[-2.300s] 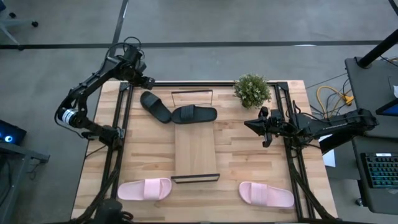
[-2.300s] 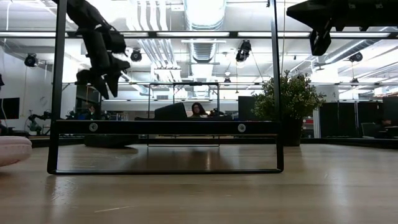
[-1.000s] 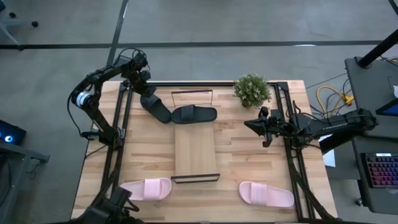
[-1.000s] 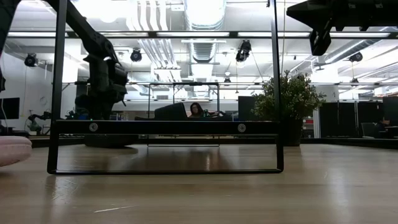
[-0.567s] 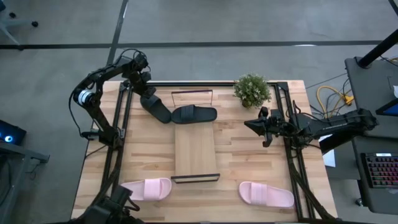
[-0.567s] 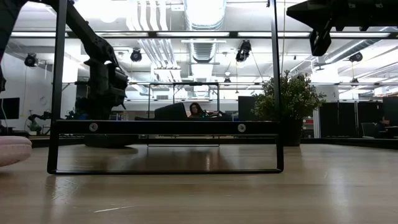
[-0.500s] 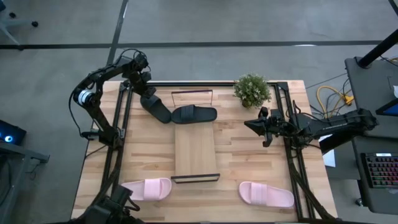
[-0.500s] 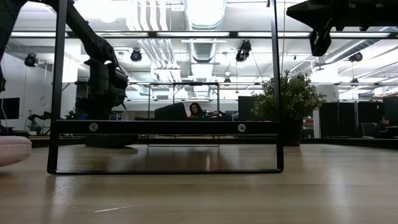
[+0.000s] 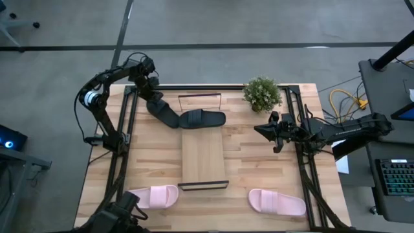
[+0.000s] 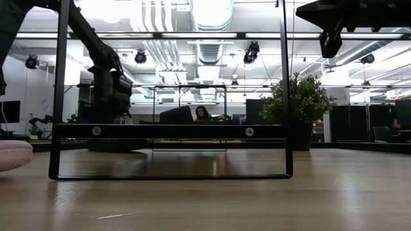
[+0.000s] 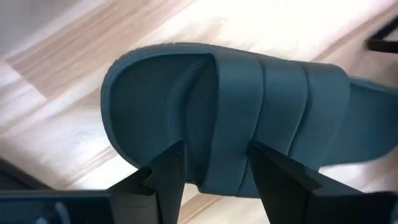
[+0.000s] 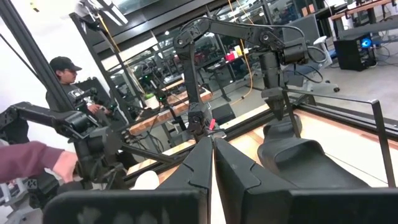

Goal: Pick and place slides into the shelf
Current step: Put the black slide on the shelf

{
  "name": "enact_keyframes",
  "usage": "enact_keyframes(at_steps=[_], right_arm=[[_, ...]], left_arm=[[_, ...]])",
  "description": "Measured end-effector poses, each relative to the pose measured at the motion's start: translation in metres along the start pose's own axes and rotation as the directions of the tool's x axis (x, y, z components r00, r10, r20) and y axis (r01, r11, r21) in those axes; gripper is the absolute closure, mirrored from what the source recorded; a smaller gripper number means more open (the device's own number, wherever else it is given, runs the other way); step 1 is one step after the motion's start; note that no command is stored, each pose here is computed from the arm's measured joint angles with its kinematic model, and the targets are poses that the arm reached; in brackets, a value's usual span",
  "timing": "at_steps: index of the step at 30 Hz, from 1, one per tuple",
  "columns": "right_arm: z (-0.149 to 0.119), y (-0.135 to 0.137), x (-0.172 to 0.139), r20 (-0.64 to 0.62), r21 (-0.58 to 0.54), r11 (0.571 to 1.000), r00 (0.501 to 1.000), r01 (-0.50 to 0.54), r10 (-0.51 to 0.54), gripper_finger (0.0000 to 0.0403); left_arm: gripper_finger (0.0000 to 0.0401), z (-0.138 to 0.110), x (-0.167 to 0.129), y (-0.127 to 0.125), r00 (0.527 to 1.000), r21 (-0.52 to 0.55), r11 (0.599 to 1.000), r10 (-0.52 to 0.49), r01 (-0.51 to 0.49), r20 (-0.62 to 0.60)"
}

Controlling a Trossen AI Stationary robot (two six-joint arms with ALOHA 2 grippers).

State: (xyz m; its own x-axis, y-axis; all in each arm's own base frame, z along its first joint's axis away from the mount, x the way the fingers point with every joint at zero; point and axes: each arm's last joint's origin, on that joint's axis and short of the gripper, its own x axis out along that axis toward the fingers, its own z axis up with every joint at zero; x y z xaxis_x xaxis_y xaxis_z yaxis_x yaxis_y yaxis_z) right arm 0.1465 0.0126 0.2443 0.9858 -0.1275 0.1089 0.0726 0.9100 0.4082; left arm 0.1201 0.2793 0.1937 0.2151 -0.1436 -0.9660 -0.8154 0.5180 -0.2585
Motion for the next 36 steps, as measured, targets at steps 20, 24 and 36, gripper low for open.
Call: enact_keyframes(at_steps=[20, 24, 36], right_arm=[[0.0, 0.0, 0.0, 0.0, 0.0, 1.0, 1.0, 0.0, 0.0, 0.0394], [0.0, 0.0, 0.0, -0.001, 0.0, 1.0, 1.0, 0.001, -0.001, 0.0394], [0.0, 0.0, 0.0, 0.0, 0.0, 1.0, 1.0, 0.0, 0.0, 0.0394]], left_arm=[[0.0237, -0.008, -0.018, 0.02, 0.97, -0.044, 0.973, -0.223, 0.228, 0.095], [0.0237, -0.009, -0.019, 0.026, 0.979, -0.057, 0.981, -0.181, 0.187, 0.091], [0.0237, -0.008, -0.011, 0.029, 0.984, -0.124, 0.977, -0.168, 0.175, 0.063]])
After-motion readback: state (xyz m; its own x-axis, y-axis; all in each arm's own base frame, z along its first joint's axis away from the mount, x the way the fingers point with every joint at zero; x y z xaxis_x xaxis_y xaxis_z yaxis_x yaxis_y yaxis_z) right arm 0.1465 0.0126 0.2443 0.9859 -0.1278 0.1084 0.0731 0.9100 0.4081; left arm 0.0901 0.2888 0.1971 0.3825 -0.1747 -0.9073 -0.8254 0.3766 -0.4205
